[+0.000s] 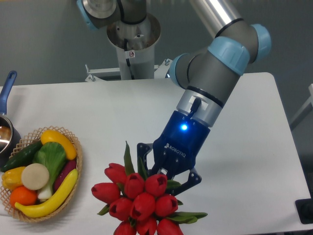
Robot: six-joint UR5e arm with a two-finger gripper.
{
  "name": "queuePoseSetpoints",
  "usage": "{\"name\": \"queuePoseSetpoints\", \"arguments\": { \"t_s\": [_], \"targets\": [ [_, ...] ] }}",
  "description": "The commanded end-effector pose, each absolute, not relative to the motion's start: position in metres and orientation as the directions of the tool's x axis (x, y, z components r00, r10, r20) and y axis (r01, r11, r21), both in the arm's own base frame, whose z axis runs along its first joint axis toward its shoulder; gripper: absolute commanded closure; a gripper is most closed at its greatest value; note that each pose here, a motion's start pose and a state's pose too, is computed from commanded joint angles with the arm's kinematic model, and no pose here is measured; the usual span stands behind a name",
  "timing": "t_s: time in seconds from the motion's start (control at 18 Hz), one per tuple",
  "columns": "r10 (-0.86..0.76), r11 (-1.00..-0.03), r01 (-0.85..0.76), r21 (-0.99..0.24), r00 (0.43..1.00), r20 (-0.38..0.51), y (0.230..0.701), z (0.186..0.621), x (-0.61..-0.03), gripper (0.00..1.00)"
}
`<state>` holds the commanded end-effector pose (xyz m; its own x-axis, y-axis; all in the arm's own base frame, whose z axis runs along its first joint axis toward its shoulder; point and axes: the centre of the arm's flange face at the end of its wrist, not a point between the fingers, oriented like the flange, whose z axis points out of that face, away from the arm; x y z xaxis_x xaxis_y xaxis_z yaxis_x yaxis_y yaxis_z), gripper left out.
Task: Insert the flowers into the vase
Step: 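Carry the tulip bunch over toward the grey ribbed vase, then lower the tulip stems down into the grey vase opening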
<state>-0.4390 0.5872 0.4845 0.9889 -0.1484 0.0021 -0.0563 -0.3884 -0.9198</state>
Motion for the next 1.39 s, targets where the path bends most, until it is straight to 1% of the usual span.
{"name": "queuePoseSetpoints", "arguments": {
  "t_s": [0.17, 0.78, 1.0, 1.17, 1.28, 1.39],
  "targets": [
    [-0.15, -0.391, -0.054, -0.919, 0.989, 0.006, 0.589, 0.481, -0.439, 1.0],
    [-0.174, -0.434, -0.008, -0.901, 0.982, 0.075, 0.592, 0.436, -0.422, 1.0],
    [-0.185, -0.45, -0.015, -0.893, 0.98, 0.076, 0.585, 0.416, -0.419, 1.0],
    [-0.202, -0.474, -0.024, -0.88, 0.976, 0.082, 0.574, 0.385, -0.417, 0.99],
    [-0.21, -0.477, -0.05, -0.877, 0.976, 0.059, 0.561, 0.375, -0.418, 0.97],
    [-0.222, -0.479, -0.061, -0.876, 0.973, 0.054, 0.557, 0.367, -0.415, 0.96]
  ]
}}
